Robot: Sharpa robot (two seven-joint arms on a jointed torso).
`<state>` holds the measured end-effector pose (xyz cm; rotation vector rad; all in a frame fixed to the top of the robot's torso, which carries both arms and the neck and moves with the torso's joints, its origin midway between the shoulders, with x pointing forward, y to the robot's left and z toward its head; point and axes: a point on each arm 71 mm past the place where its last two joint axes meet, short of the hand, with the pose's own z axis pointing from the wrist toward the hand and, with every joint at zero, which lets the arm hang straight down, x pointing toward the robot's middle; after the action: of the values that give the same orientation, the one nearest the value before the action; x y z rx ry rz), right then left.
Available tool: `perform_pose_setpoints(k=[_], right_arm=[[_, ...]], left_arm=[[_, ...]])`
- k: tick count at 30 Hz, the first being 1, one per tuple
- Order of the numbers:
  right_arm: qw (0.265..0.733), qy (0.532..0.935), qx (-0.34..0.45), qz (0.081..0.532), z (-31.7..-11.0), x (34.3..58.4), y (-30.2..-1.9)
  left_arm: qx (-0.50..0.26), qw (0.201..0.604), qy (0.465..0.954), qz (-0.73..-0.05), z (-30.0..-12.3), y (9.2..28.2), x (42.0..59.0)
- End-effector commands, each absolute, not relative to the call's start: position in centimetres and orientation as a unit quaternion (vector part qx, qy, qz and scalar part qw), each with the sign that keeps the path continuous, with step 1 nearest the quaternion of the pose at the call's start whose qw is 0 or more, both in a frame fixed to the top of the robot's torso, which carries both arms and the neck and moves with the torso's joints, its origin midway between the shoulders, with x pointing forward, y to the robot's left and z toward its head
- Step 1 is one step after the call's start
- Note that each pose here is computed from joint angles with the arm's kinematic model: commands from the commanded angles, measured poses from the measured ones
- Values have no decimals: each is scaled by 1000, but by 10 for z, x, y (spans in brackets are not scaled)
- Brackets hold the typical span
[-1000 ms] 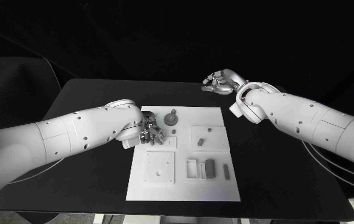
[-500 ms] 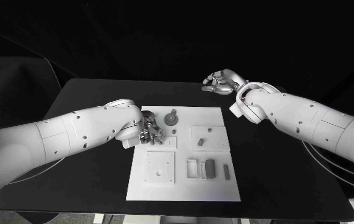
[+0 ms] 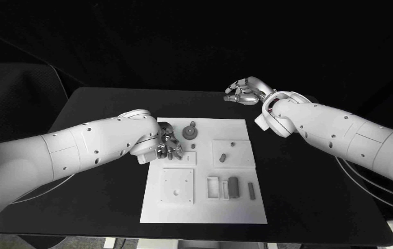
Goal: Assemble the parts on the task board
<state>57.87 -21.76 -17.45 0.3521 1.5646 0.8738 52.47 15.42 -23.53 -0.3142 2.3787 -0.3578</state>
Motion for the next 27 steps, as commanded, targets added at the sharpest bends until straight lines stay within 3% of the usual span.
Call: perform_pose_setpoints(k=[1, 27], right_arm=[[607, 681, 147, 381, -175, 578, -216], [606, 682, 147, 382, -175, 578, -216]], left_arm=[[-121, 345, 922, -131, -239, 153, 523], [-120, 325, 928, -134, -241, 146, 520]])
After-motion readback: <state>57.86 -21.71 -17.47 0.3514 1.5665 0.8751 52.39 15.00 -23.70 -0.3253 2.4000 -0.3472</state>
